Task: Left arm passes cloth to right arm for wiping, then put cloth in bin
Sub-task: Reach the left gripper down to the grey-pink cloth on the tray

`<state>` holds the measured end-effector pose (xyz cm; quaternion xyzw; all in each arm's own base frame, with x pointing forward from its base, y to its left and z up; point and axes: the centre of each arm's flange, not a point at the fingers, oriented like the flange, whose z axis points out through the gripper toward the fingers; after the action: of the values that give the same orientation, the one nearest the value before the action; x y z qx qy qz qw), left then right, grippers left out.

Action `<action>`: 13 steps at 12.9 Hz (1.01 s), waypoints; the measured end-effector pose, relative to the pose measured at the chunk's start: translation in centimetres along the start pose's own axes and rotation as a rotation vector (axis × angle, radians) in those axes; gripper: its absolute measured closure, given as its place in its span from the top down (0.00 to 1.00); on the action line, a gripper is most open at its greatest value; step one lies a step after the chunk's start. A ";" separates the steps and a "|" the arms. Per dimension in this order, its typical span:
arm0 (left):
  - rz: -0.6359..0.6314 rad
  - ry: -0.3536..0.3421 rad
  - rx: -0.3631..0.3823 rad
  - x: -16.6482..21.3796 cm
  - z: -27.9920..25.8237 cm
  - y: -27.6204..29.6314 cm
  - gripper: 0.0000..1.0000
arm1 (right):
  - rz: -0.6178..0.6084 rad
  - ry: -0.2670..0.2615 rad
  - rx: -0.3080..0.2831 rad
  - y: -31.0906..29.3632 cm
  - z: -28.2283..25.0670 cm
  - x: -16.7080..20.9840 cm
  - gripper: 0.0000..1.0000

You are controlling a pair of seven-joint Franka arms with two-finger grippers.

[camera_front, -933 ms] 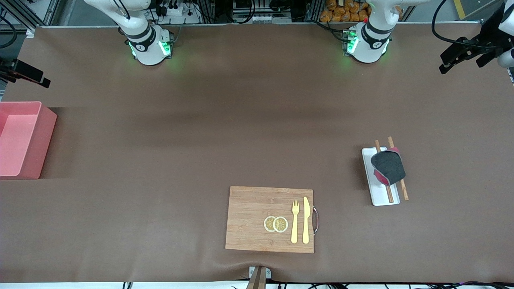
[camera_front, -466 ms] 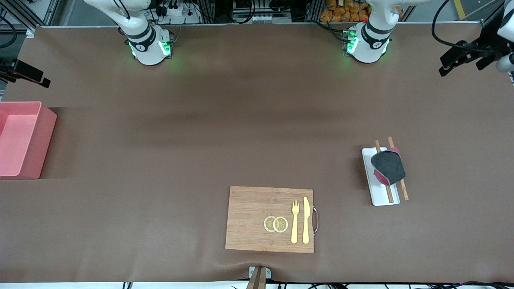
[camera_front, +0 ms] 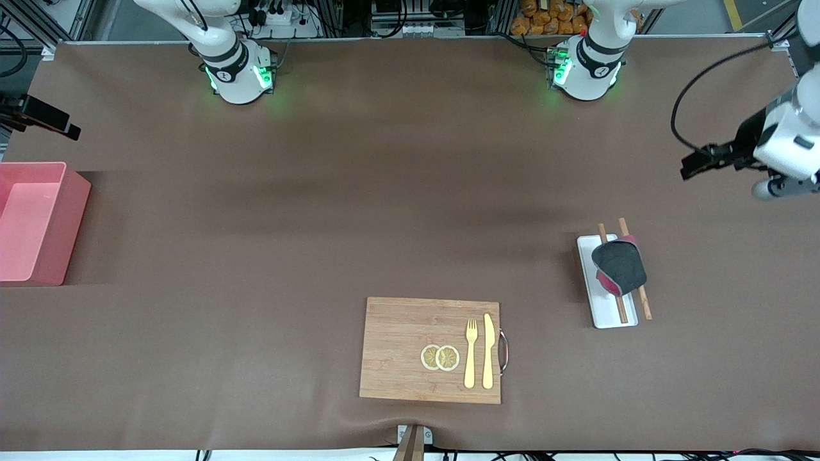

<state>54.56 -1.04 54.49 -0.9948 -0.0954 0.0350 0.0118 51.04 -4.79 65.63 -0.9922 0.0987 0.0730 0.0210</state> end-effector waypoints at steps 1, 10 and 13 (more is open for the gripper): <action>-0.006 0.018 -0.004 0.4 2.2 -0.3 1.00 | 0.000 0.000 0.000 0.0 0.0 0.0 1.00; 0.001 0.009 -0.014 3.6 17.5 0.8 0.87 | 0.000 -0.001 0.000 0.0 0.0 0.0 1.00; 0.005 0.011 -0.020 4.7 20.8 1.3 0.78 | 0.000 -0.001 0.000 0.0 0.0 0.0 1.00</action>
<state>57.94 -1.06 33.35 -0.9952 -0.0932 0.0284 0.0026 51.06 -4.77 65.58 -0.9922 0.0984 0.0735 0.0210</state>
